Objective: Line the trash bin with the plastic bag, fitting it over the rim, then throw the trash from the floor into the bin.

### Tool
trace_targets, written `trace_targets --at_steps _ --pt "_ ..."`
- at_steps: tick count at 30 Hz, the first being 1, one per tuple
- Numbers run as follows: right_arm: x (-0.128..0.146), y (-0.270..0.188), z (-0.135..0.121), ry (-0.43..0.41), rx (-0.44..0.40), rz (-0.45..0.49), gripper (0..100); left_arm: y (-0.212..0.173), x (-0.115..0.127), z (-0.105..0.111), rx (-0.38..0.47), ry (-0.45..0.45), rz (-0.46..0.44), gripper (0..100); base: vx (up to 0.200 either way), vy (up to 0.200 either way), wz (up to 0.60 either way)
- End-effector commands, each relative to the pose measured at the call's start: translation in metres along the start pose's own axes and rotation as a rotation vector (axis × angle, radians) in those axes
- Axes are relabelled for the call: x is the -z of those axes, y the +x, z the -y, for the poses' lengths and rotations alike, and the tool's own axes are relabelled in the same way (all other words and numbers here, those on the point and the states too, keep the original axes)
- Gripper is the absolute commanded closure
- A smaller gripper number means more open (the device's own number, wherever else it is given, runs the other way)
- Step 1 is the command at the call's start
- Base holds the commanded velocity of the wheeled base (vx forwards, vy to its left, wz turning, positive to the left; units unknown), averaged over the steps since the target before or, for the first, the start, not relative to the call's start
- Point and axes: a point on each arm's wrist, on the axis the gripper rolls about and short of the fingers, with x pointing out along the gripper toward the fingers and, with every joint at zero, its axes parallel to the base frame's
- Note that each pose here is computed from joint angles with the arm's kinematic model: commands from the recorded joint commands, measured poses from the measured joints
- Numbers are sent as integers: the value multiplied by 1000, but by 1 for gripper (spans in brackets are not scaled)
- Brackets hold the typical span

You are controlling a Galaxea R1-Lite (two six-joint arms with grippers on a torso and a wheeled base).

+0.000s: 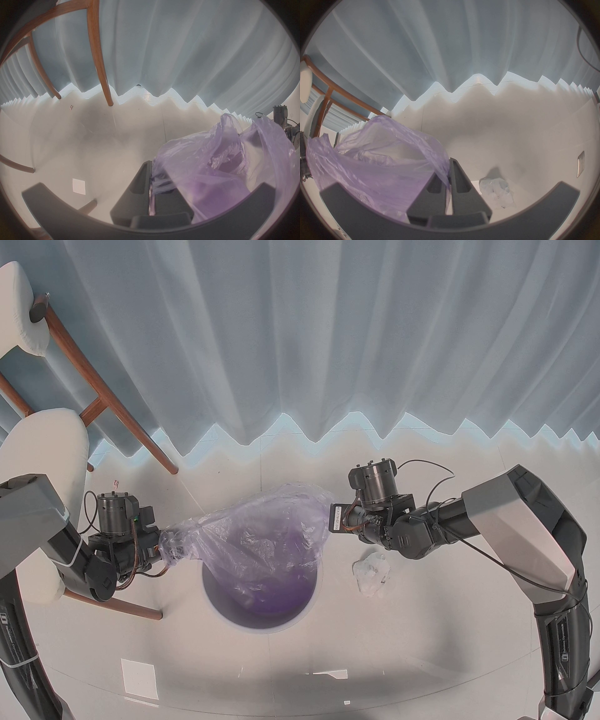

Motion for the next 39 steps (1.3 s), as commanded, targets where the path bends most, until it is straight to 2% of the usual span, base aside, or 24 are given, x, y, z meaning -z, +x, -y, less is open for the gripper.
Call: trace_targets --at_steps 1,8,11,16,17,19,20,24,30,37,39 --pt "3 -3 2 -3 4 -14 100 -1 7 -1 -1 2 -12 100 0 0 0" --pt "2 -7 3 5 6 -14 100 -7 15 -3 -9 -3 -33 100 0 0 0" --pt "6 -7 4 3 9 -24 100 -8 13 -2 -5 0 -11 100 0 0 0" --pt "3 -6 3 14 -2 12 100 -8 11 2 9 13 25 100 0 0 0" --pt "5 -6 4 12 -1 9 100 -9 12 2 9 12 20 0 0 0 0" --pt "10 -7 5 1 4 -8 100 -12 16 2 9 11 6 0 0 0 0" --pt "11 -8 6 -2 6 -14 0 -13 17 2 6 10 0 0 0 0 0" --pt "8 -19 5 8 0 -15 0 -23 17 1 -1 5 2 0 0 0 0" --pt "-6 -45 4 47 -20 19 0 -47 3 5 22 -8 69 0 0 0 0" --pt "-12 -73 9 136 -31 18 0 -74 -7 10 29 -23 119 0 0 0 0" --pt "-13 -80 11 164 -31 16 0 -79 -12 9 21 -54 143 0 0 0 0"
